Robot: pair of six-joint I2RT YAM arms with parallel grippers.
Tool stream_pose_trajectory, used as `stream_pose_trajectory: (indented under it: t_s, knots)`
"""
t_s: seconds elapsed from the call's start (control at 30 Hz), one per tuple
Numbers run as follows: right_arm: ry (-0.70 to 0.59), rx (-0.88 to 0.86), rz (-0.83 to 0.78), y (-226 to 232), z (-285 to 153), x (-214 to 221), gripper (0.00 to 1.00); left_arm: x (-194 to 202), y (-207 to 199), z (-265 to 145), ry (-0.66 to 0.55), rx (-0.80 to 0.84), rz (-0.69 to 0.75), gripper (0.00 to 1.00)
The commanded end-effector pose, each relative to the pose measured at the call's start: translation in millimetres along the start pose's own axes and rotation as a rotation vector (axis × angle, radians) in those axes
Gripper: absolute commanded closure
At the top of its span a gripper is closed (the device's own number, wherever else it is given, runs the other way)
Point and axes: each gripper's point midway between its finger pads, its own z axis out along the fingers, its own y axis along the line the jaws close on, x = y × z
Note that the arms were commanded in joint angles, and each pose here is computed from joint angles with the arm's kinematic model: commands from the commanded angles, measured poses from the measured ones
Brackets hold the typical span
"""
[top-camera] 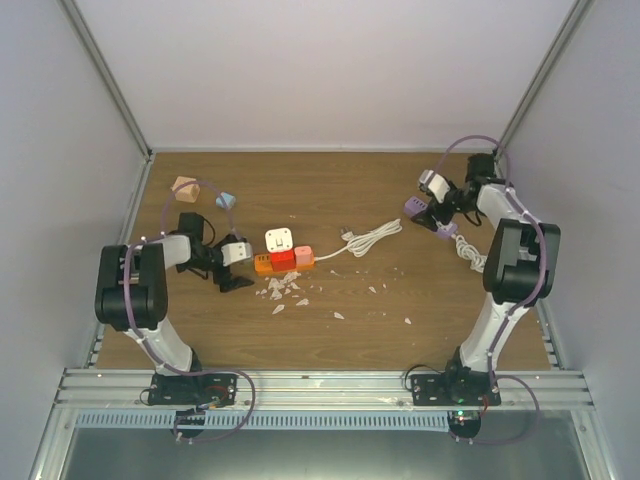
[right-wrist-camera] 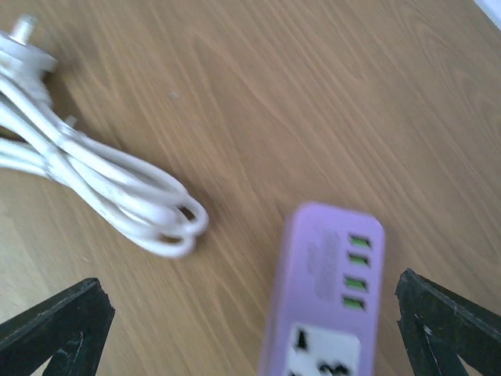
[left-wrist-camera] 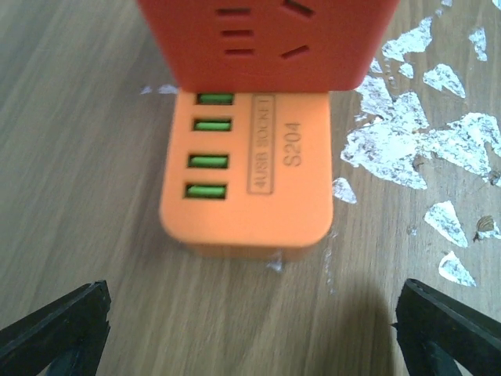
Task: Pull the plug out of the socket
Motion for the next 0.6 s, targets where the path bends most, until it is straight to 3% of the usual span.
stream_pose_trajectory:
  t_s: [0.0,0.27,0.57]
  knots:
    - [-0.065,-0.095,-0.105,39.9,9.8,-45.5,0.0,-19.3,15.0,-27.3,-0.103,-0.073,-0.045,0.01]
    - [-0.099,-0.236,-0.247,112.4,55.7,-113.4,0.0,-41.9,52.7,-81.9,-0.234,-0.304,-0.211,0.01]
    - [-0.047,-0.367,-0.368,187.3,107.4,-134.9,0.05,-56.9,70.2,-131.0,-0.312,-0.452,-0.416,0.01]
